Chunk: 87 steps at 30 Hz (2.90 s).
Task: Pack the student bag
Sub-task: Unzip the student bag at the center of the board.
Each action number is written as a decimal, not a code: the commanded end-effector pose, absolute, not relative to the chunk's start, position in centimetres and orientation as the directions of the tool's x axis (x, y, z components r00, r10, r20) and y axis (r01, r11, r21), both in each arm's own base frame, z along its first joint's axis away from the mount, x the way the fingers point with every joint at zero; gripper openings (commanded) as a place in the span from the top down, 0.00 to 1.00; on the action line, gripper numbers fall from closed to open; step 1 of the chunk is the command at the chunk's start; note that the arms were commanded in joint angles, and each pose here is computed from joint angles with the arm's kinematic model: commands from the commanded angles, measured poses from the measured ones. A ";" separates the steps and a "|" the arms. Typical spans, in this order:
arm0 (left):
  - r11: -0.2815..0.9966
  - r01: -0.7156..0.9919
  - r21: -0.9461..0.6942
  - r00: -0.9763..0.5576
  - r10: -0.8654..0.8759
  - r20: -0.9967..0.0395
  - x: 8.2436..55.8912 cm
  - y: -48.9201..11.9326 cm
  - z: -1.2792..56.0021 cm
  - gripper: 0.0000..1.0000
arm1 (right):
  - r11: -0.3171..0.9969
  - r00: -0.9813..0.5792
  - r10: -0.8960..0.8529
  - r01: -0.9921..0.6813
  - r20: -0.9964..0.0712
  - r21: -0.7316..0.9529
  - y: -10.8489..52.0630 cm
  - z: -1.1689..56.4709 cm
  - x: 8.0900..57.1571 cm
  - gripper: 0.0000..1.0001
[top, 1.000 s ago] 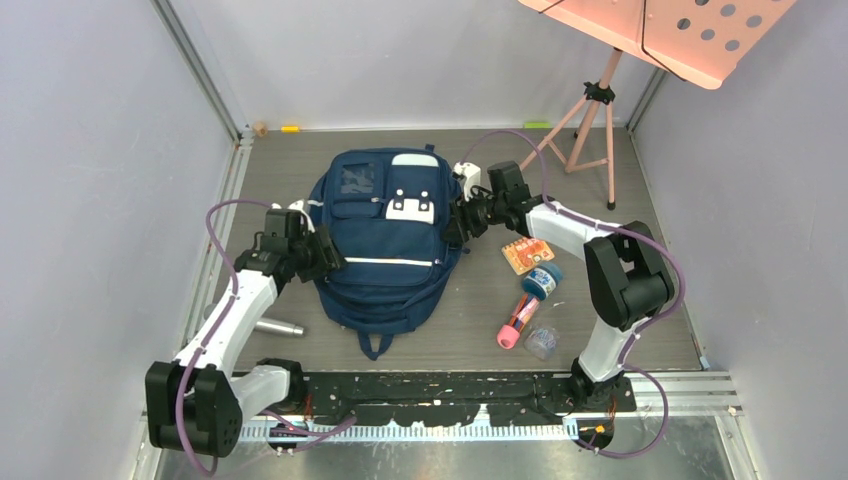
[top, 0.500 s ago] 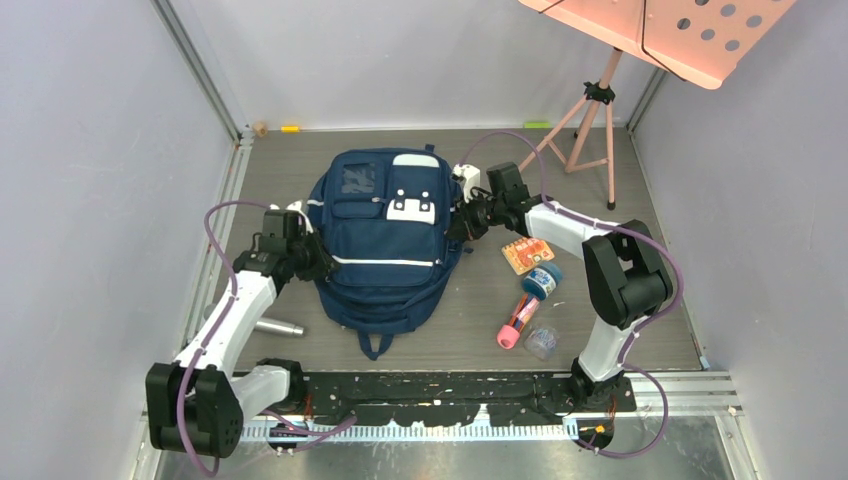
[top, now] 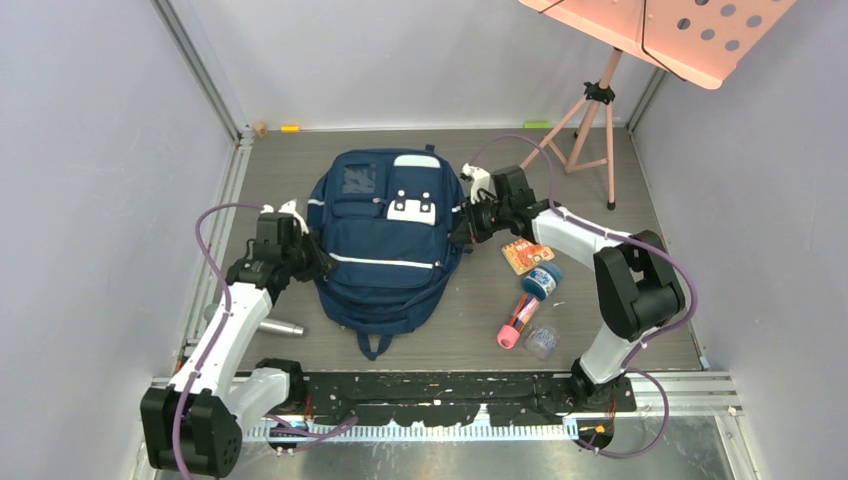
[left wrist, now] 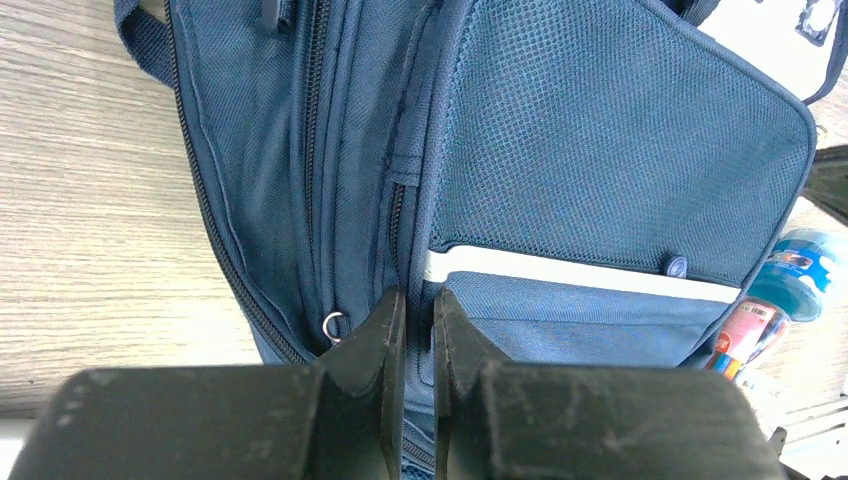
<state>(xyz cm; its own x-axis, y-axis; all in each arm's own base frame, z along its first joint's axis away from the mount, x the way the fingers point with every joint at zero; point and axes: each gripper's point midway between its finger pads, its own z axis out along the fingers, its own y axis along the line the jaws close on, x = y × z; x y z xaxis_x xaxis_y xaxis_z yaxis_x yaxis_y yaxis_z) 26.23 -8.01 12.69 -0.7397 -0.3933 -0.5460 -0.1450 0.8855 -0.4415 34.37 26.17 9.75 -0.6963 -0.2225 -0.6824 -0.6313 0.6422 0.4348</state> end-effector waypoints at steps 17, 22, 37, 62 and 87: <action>0.838 -0.210 -0.504 -0.581 -0.521 -0.625 27.1 -6.6 15.2 1.00 | 0.667 -0.734 -0.285 -0.614 -0.616 0.422 27.6 9.2 23.8 0.99; 0.827 -0.218 -0.519 -0.566 -0.540 -0.623 27.1 -6.5 15.2 1.00 | 0.662 -0.726 -0.297 -0.625 -0.621 0.415 28.3 9.1 21.7 0.99; 0.783 -0.237 -0.575 -0.512 -0.604 -0.611 27.2 -6.6 16.1 1.00 | 0.569 -0.650 -0.360 -0.722 -0.670 0.395 32.7 10.9 16.2 0.99; 0.830 0.536 -0.155 -0.586 0.233 -0.776 22.5 -14.8 19.2 0.35 | 0.737 -0.700 -0.124 -0.539 -0.703 0.407 30.9 13.4 21.2 0.99; 0.427 0.847 0.315 -0.120 0.732 -0.671 19.8 -21.6 16.2 0.26 | 0.683 -0.752 0.015 -0.474 -0.659 0.556 29.3 13.8 22.0 0.99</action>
